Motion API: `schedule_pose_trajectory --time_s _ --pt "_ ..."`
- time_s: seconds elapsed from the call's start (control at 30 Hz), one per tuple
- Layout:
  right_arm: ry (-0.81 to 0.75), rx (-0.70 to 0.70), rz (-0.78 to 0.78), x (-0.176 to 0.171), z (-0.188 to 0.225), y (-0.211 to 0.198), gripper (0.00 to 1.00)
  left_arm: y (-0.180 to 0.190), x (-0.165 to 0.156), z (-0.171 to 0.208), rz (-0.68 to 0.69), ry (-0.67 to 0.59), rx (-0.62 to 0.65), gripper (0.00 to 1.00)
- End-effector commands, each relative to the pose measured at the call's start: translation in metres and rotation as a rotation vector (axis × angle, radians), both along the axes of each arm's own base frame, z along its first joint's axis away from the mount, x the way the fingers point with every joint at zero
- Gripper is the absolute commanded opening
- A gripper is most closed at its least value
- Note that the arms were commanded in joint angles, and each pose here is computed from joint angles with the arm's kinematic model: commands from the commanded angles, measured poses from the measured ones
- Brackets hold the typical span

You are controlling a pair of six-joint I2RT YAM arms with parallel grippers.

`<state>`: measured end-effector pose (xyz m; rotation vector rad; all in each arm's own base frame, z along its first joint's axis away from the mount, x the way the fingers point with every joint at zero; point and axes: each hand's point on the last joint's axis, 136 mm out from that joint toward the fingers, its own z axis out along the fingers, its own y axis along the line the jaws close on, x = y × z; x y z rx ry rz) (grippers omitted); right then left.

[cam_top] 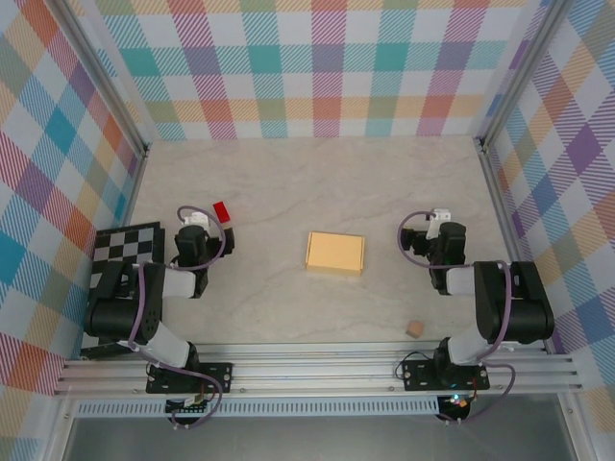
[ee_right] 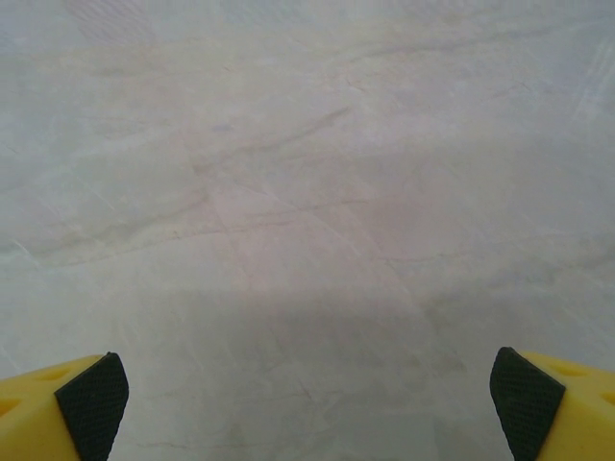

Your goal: Fold the paper box

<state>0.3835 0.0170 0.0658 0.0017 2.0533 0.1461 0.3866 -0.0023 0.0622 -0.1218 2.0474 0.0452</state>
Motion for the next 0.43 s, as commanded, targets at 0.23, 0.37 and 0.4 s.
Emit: schedule_pose_trajectory --time_s 0.23,0.37,0.4 --pt "-0.084 0.011 0.054 0.0133 0.0245 0.0081 1.0 -0.0078 0.0136 0.015 -0.038 -0.049 -0.02 1.0" --pt "-0.084 0.012 0.054 0.0134 0.0247 0.0083 1.0 -0.0093 0.0126 0.0151 -0.046 -0.052 -0.022 1.0" --pt "-0.083 0.013 0.055 0.0134 0.0246 0.0086 1.0 -0.0101 0.0124 0.0154 -0.05 -0.054 -0.021 1.0"
